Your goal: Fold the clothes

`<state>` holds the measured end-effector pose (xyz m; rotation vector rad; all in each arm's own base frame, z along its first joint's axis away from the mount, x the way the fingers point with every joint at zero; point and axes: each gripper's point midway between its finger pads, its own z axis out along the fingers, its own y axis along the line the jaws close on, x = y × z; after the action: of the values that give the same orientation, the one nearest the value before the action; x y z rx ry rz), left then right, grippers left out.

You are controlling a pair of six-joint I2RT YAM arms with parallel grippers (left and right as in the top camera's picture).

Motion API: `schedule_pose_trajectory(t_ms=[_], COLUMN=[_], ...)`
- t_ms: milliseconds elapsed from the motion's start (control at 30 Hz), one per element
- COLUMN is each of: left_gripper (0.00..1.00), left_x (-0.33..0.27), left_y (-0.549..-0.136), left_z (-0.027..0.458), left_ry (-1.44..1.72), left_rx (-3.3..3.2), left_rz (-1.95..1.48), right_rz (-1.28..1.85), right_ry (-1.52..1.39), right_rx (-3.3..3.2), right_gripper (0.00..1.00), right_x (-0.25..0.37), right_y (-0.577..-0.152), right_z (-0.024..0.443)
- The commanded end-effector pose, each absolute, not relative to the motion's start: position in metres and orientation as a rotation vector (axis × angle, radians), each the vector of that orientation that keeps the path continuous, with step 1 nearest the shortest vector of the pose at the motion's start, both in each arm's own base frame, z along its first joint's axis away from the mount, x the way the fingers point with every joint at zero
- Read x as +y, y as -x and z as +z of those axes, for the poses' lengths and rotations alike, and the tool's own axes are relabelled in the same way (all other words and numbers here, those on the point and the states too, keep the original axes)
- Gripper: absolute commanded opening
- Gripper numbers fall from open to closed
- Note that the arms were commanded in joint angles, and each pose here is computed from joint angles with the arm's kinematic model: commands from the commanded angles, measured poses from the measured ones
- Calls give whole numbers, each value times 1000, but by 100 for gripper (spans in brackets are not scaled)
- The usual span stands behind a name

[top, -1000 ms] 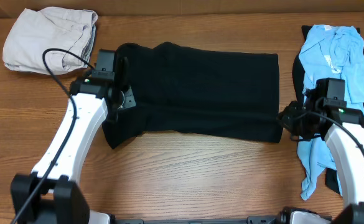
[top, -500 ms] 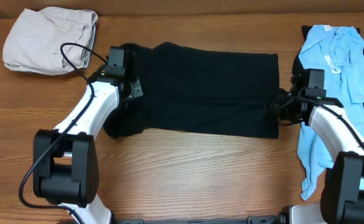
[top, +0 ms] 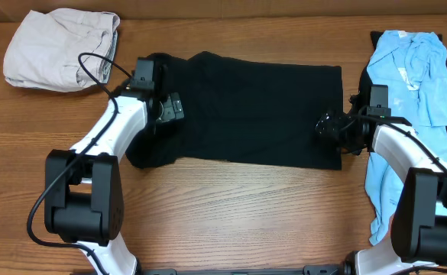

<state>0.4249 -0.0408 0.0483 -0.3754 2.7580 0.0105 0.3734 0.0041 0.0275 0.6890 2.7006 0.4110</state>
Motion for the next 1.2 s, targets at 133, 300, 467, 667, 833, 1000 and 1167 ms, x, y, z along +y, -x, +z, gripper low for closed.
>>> schedule_pose_trajectory(t_ms=[133,300,467,667,833,1000,1167], left_gripper=[100,100,100,100,99,80,63], left_x=[-23,-11,23,17,14,2,1], left_y=[-434,-403,-384,-395,-400,-373,-342], left_z=[157,203,219,170,119,79,60], left_ry=[365,430,510,341,329,327,355], left_rx=[2772,2817,2755,2768,2744,2835,2950], left_rz=[57,76,62,-324,-392,-404,-389], right_rz=[451,430,418,418,419,418,418], right_ry=[-534,-479,-485,-494,-495,-494,-493], right_rx=[2531,2563,2655,2679,2679,2679,2677], right_gripper=[94,94,94,94,94,94,94], right_x=[8,11,13,13,13,13,13], right_y=[-393,-363,-337,-332,-332,-332,-332], right_z=[149,175,169,166,166,166,166])
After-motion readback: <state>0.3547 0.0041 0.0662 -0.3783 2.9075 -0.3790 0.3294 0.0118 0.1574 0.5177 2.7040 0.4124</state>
